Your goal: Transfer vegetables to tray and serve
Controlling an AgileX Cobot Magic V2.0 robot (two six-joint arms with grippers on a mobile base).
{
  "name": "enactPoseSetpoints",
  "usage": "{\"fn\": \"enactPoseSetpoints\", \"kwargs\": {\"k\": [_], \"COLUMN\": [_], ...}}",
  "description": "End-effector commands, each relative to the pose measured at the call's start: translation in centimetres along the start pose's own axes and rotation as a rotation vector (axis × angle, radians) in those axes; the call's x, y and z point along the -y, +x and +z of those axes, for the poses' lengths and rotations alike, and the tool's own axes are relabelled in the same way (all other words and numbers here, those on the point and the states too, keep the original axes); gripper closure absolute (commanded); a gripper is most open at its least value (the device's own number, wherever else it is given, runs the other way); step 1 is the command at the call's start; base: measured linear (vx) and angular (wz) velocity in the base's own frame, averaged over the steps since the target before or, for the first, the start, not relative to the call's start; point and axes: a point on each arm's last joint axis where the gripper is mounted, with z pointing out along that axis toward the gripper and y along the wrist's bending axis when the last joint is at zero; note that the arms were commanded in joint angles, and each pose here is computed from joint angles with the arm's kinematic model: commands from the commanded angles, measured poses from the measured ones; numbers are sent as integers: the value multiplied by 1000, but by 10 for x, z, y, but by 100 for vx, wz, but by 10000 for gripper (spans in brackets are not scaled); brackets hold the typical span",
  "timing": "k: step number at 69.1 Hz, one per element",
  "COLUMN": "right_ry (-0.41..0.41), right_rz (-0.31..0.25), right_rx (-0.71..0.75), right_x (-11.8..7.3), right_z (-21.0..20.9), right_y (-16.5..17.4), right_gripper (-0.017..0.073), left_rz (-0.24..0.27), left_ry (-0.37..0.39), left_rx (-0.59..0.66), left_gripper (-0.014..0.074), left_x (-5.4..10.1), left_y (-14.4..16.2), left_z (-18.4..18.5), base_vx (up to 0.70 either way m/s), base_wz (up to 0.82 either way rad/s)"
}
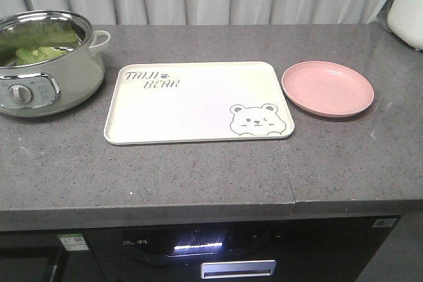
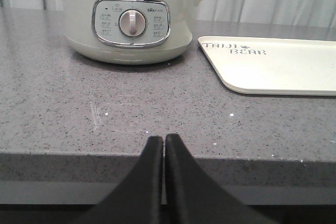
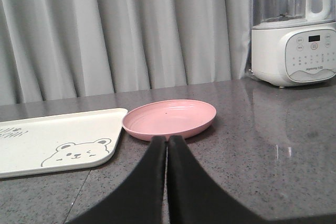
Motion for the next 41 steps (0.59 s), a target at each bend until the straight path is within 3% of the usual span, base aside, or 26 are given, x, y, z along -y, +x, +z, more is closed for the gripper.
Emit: {"fn": "enactPoseSetpoints", "kwargs": {"k": [1, 41], "right_ry": [-12, -12], "right_rz": [-18, -18], "right_rx": [68, 68], "right_x": [-1, -1], "right_z": [-1, -1], "right_y": [-2, -2], "right_gripper": [562, 562], "left_rz": [-10, -10], "left_ry": [-1, -1], "left_rx": [59, 59], "left_gripper": [599, 599], "left_x": [-1, -1], "left_y": [2, 2], "left_z": [1, 1], "base_vx": [9, 6], "base_wz": [0, 0]}}
